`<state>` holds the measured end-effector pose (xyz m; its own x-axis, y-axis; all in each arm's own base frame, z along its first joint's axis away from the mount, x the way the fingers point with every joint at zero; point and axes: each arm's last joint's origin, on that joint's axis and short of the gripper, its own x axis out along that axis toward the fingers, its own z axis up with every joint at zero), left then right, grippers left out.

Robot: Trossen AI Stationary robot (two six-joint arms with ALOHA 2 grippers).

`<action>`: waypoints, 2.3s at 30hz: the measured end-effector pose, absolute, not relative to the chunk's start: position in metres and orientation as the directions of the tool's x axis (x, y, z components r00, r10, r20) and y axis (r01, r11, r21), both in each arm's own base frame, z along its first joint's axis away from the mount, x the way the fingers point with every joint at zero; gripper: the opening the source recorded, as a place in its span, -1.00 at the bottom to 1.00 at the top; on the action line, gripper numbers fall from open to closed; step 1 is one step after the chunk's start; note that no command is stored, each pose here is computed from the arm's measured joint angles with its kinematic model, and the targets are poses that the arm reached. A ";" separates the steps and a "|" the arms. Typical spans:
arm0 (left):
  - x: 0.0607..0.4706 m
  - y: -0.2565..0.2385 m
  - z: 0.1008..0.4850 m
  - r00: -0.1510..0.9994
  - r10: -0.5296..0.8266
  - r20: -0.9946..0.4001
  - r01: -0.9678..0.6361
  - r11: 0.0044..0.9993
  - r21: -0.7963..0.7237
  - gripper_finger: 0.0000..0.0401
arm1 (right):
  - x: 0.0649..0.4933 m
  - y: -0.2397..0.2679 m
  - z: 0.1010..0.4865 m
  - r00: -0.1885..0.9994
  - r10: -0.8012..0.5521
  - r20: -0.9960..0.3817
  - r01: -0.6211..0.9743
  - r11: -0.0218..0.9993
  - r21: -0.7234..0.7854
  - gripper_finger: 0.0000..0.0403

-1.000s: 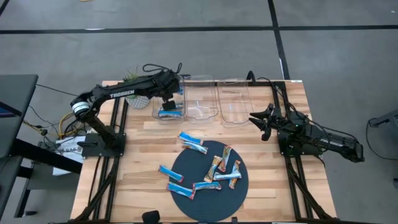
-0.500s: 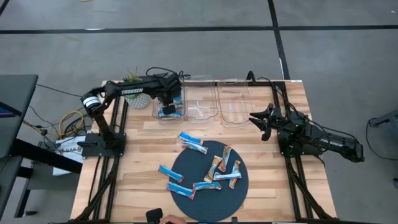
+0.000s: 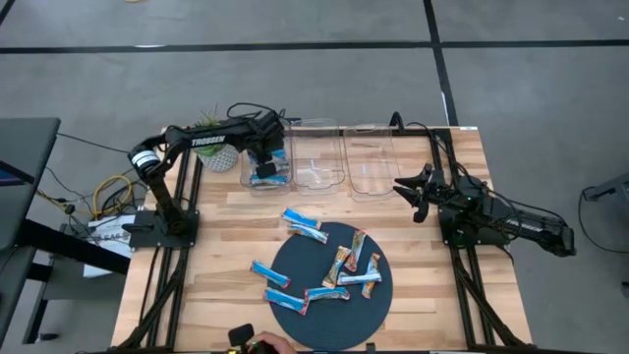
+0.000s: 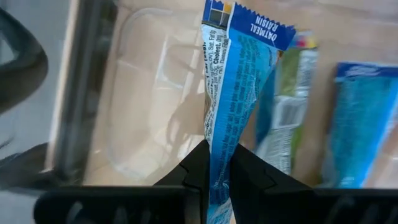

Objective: Pick and place Granola Bars by type
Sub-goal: Put the blue granola bar into the left transparent bin, then put the red granola bar into the middle transparent bin

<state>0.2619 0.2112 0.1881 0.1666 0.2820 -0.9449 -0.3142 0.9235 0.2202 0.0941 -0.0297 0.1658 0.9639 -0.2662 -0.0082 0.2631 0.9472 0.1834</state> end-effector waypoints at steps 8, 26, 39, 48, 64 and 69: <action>0.264 0.212 0.189 0.197 0.272 -0.942 -0.315 0.927 0.202 -0.76 | 0.094 -0.030 0.166 0.964 -0.266 -0.008 0.263 0.947 0.183 -0.39; 0.266 0.210 0.189 0.202 0.274 -0.940 -0.308 0.929 0.205 -0.42 | 0.094 -0.030 0.166 0.964 -0.266 -0.008 0.263 0.947 0.183 -0.39; 0.261 0.200 0.225 0.309 0.346 -0.886 -0.320 0.915 0.246 -0.45 | 0.094 -0.030 0.166 0.964 -0.266 -0.008 0.263 0.947 0.183 -0.39; 0.248 0.177 0.275 0.440 0.416 -0.796 -0.370 0.891 0.261 -0.45 | 0.094 -0.030 0.166 0.964 -0.266 -0.008 0.263 0.947 0.183 -0.39; 0.211 0.119 0.349 0.655 0.459 -0.600 -0.409 0.883 0.230 -0.45 | 0.094 -0.030 0.166 0.964 -0.266 -0.008 0.263 0.947 0.183 -0.39; 0.203 0.112 0.352 0.647 0.449 -0.616 -0.400 0.888 0.227 -0.45 | 0.094 -0.030 0.166 0.964 -0.266 -0.008 0.263 0.947 0.183 -0.39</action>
